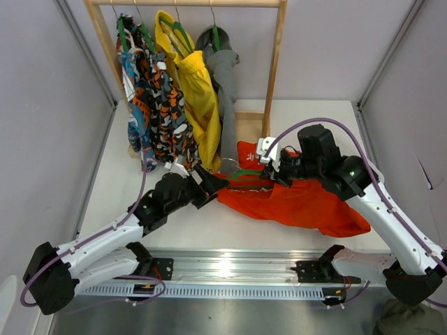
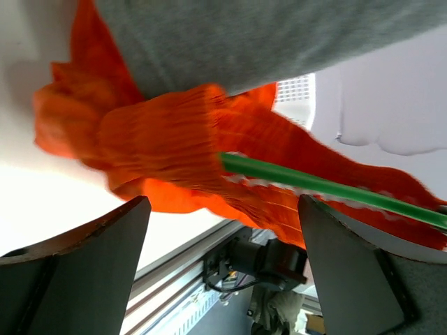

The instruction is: Remove the shorts from the hanger

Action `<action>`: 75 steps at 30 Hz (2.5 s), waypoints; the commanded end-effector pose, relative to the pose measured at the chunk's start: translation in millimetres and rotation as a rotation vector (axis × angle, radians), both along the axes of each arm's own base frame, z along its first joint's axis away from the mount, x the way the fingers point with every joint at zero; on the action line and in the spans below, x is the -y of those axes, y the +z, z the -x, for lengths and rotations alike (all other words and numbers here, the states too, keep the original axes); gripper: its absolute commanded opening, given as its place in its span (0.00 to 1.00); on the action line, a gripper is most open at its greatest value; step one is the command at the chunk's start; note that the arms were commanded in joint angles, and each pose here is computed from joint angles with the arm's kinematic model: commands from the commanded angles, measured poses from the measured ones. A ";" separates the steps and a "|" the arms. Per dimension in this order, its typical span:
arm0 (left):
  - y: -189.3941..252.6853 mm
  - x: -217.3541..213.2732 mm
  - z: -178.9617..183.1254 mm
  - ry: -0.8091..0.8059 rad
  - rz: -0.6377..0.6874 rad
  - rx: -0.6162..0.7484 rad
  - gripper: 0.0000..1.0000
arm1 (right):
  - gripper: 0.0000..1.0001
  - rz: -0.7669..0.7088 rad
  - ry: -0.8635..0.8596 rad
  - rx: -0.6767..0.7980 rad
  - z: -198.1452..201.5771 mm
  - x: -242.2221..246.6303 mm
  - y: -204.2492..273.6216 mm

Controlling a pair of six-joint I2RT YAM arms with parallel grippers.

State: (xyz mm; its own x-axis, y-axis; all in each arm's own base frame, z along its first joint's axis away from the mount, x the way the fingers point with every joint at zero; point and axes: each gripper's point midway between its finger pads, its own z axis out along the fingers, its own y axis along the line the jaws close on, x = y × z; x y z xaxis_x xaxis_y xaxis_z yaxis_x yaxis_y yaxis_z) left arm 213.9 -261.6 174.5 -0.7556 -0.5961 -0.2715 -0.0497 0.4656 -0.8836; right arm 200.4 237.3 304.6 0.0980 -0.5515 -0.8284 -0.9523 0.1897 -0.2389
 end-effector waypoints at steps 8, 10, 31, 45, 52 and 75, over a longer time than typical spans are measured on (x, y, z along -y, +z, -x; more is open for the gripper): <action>-4.7 -8.4 -7.6 0.075 -0.037 -0.033 0.87 | 0.00 -0.074 0.043 0.077 7.0 -3.9 31.1; -12.0 -10.2 -8.3 0.087 -0.058 -0.055 0.84 | 0.00 -0.084 0.050 0.079 9.0 -3.6 35.2; -69.7 -112.9 -24.1 0.352 -0.354 -0.041 0.00 | 0.00 -0.071 0.070 0.171 28.3 39.6 68.7; -2.3 -84.1 -11.2 0.117 -0.224 0.333 0.52 | 0.00 -0.186 0.024 0.060 5.0 21.7 74.5; 45.3 -83.7 14.1 -0.031 -0.265 0.630 0.83 | 0.00 -0.195 0.002 0.068 -13.6 14.0 80.0; 75.0 -32.4 66.2 -0.698 -0.483 1.376 0.91 | 0.00 -0.061 0.631 0.105 35.8 -51.7 24.6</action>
